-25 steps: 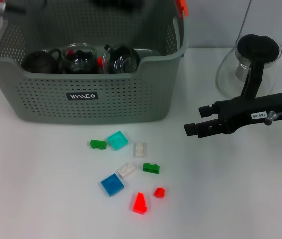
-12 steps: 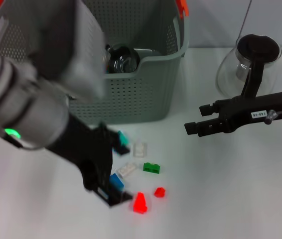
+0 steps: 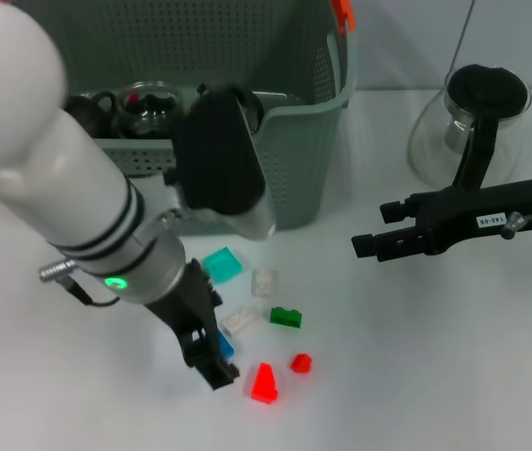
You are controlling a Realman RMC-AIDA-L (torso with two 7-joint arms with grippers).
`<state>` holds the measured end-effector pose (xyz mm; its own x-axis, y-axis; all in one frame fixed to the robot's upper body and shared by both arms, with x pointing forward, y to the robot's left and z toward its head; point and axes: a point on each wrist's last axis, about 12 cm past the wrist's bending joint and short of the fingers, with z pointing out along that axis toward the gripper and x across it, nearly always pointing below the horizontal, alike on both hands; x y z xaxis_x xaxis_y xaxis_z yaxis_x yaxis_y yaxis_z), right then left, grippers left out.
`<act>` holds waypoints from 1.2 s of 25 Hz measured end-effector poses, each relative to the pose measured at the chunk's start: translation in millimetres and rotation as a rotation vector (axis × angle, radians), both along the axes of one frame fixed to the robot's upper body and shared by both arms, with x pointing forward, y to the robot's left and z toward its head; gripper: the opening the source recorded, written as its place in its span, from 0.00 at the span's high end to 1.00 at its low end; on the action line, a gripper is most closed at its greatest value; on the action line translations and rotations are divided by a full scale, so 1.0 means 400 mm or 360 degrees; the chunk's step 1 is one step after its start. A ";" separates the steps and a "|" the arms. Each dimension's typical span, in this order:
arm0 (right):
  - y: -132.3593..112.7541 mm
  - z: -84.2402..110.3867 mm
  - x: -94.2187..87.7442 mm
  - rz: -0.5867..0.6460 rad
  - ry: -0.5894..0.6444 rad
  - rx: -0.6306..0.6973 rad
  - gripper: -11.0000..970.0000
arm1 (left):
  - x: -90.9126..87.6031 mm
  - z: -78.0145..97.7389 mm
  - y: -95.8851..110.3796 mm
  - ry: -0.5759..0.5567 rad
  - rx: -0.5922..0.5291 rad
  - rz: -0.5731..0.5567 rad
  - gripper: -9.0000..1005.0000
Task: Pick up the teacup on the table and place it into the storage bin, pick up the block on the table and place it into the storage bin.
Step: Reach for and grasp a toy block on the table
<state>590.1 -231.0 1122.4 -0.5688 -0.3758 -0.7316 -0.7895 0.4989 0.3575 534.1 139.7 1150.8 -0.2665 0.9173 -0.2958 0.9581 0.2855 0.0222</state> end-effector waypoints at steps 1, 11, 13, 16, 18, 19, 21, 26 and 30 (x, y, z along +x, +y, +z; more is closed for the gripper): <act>0.000 -0.001 -0.001 0.0000 0.0001 0.0000 0.04 | 0.001 -0.009 -0.003 0.0008 0.0020 0.0002 0.09; 0.004 -0.004 -0.003 0.0004 0.0006 0.0006 0.04 | 0.016 -0.072 -0.012 -0.0005 0.0153 0.0163 0.12; 0.005 -0.003 -0.002 0.0006 0.0004 0.0006 0.04 | 0.015 -0.078 -0.017 0.0014 0.0162 0.0196 0.13; 0.006 -0.001 -0.001 0.0009 0.0001 0.0006 0.04 | 0.014 -0.086 -0.023 0.0038 0.0185 0.0220 0.13; 0.006 -0.001 0.000 0.0009 0.0000 0.0005 0.04 | 0.011 -0.089 -0.027 0.0043 0.0193 0.0227 0.14; 0.005 0.000 0.000 0.0009 0.0000 0.0004 0.04 | 0.011 -0.091 -0.029 0.0043 0.0194 0.0231 0.14; 0.005 0.000 0.000 0.0009 -0.0001 0.0003 0.04 | 0.011 -0.093 -0.031 0.0039 0.0192 0.0240 0.15; 0.002 -0.001 0.000 0.0006 -0.0004 0.0000 0.04 | 0.014 -0.100 -0.038 0.0022 0.0183 0.0252 0.16; 0.001 -0.001 0.000 0.0005 -0.0004 -0.0001 0.04 | 0.016 -0.103 -0.041 0.0021 0.0188 0.0250 0.17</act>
